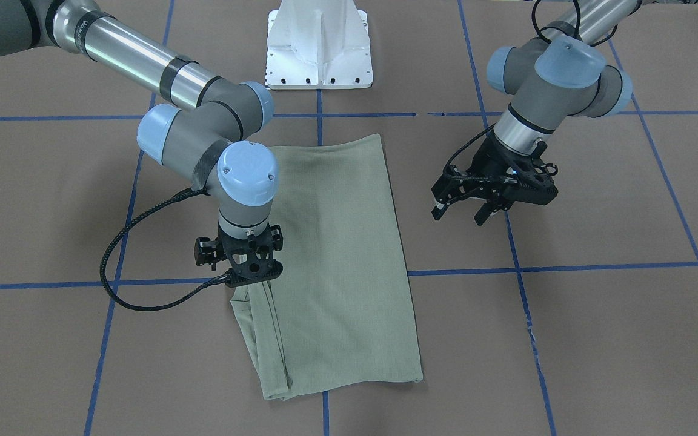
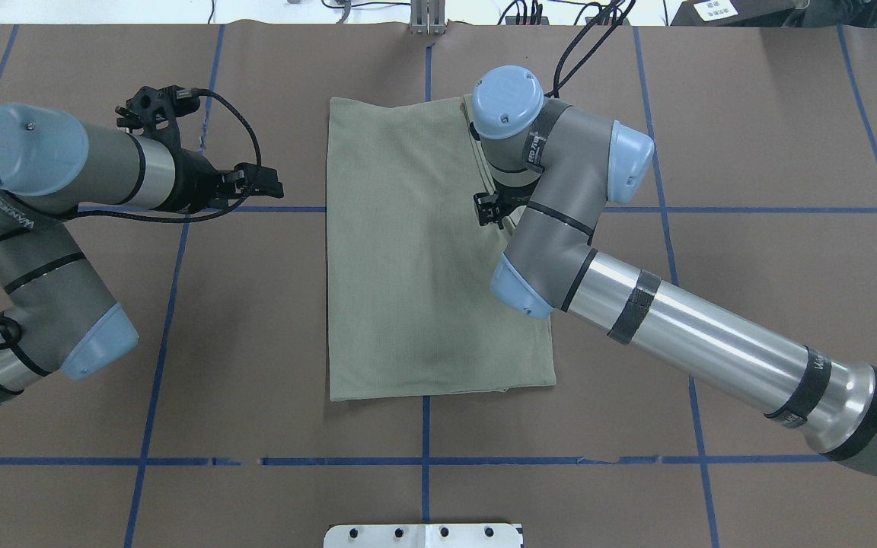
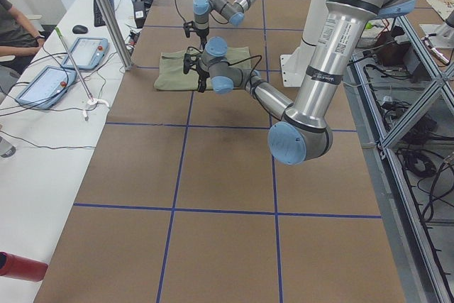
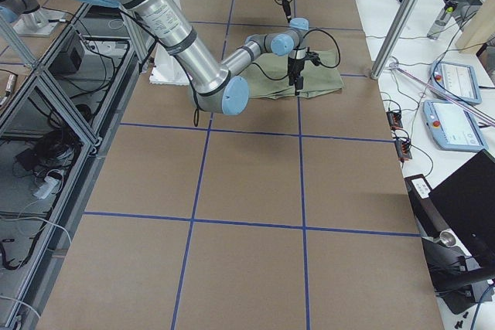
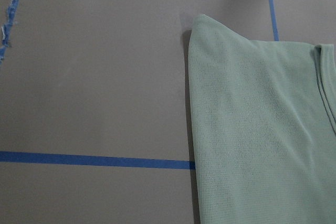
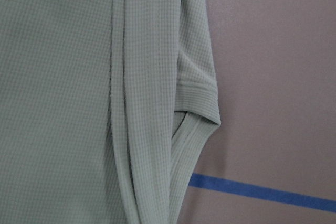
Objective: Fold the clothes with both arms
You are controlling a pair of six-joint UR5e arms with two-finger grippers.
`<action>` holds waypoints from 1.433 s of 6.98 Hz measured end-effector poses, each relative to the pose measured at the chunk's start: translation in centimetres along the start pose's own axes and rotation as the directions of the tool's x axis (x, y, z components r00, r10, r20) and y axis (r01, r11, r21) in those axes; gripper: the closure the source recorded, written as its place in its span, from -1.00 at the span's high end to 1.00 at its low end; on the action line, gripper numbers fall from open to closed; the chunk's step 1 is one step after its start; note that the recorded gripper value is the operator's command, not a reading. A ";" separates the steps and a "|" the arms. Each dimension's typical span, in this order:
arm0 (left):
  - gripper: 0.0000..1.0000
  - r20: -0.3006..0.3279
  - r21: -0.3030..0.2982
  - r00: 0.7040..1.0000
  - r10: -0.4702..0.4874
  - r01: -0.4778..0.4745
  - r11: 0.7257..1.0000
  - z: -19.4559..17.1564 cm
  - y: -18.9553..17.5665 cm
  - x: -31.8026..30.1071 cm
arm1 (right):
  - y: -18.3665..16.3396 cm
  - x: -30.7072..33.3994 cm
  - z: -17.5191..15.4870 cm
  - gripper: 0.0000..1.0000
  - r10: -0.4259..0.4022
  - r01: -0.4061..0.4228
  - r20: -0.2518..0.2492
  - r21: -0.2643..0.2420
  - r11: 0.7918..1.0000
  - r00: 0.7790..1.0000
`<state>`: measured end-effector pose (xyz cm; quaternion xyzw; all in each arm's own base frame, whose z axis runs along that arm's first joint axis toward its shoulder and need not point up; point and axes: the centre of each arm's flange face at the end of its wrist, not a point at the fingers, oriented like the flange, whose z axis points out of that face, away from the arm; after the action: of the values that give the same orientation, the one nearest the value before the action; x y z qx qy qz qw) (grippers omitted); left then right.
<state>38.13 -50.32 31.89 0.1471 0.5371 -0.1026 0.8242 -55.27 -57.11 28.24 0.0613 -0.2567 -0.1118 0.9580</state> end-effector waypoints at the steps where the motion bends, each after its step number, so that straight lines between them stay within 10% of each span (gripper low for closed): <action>1: 1.00 0.000 0.000 1.000 0.001 -0.001 1.000 0.0 0.0 0.0 | 0.1 0.1 0.3 1.00 0.000 0.000 -0.002 -0.003 1.000 1.000; 7: 1.00 -0.044 -0.031 0.999 0.011 -0.013 0.999 -1.5 0.4 1.5 | -1.2 13.3 3.7 1.00 0.020 -0.019 0.049 -0.016 1.000 0.999; 10: 1.00 -0.096 -0.007 0.995 0.026 -0.027 1.000 -4.1 0.4 3.5 | -4.2 12.0 -1.3 1.00 0.016 -0.021 0.141 0.029 0.999 0.990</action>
<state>36.16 -48.52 27.19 0.1556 0.5743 -0.0824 0.7995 -45.29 -64.00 32.14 0.0657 -0.3257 -0.1029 0.9376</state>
